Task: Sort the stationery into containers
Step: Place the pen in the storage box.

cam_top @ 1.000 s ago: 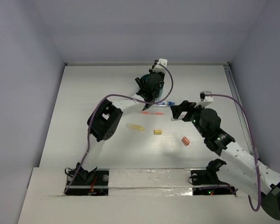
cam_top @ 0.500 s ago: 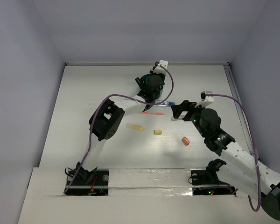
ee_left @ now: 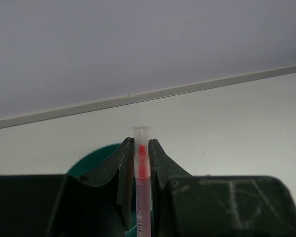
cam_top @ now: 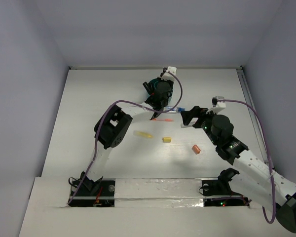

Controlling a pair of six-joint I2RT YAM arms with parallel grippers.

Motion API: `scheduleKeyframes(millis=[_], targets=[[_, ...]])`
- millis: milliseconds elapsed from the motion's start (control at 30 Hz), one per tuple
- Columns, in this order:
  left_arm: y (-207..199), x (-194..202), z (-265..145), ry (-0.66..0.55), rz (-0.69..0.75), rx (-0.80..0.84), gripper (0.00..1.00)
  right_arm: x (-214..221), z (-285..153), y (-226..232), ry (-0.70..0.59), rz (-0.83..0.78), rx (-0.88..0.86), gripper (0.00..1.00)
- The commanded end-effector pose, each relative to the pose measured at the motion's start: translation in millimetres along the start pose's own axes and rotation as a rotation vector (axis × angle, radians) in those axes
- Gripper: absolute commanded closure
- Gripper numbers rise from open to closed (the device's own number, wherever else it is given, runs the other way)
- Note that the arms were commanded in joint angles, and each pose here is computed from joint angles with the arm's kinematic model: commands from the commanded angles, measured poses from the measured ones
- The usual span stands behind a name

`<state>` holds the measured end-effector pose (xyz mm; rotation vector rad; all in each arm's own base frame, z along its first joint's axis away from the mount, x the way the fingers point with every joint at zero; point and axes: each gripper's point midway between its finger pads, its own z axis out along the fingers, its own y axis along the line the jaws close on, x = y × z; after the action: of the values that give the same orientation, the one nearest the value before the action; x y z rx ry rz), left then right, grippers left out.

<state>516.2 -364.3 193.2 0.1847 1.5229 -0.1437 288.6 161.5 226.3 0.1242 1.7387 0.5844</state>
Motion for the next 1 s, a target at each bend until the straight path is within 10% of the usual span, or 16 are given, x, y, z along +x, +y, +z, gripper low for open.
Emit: scheduleKeyframes(millis=[0,367,967], targets=[[6,-18,1,-0.057,-0.033,-0.028,1.00,-12,2,5,-0.053,0.018,-0.011,0.00],[15,-25,-10,-0.067,-0.050,-0.046,0.66,-12,2,5,-0.050,0.016,-0.009,0.00],[17,-134,-61,-0.186,-0.181,0.043,0.51,-11,2,5,-0.044,0.019,-0.011,0.00]])
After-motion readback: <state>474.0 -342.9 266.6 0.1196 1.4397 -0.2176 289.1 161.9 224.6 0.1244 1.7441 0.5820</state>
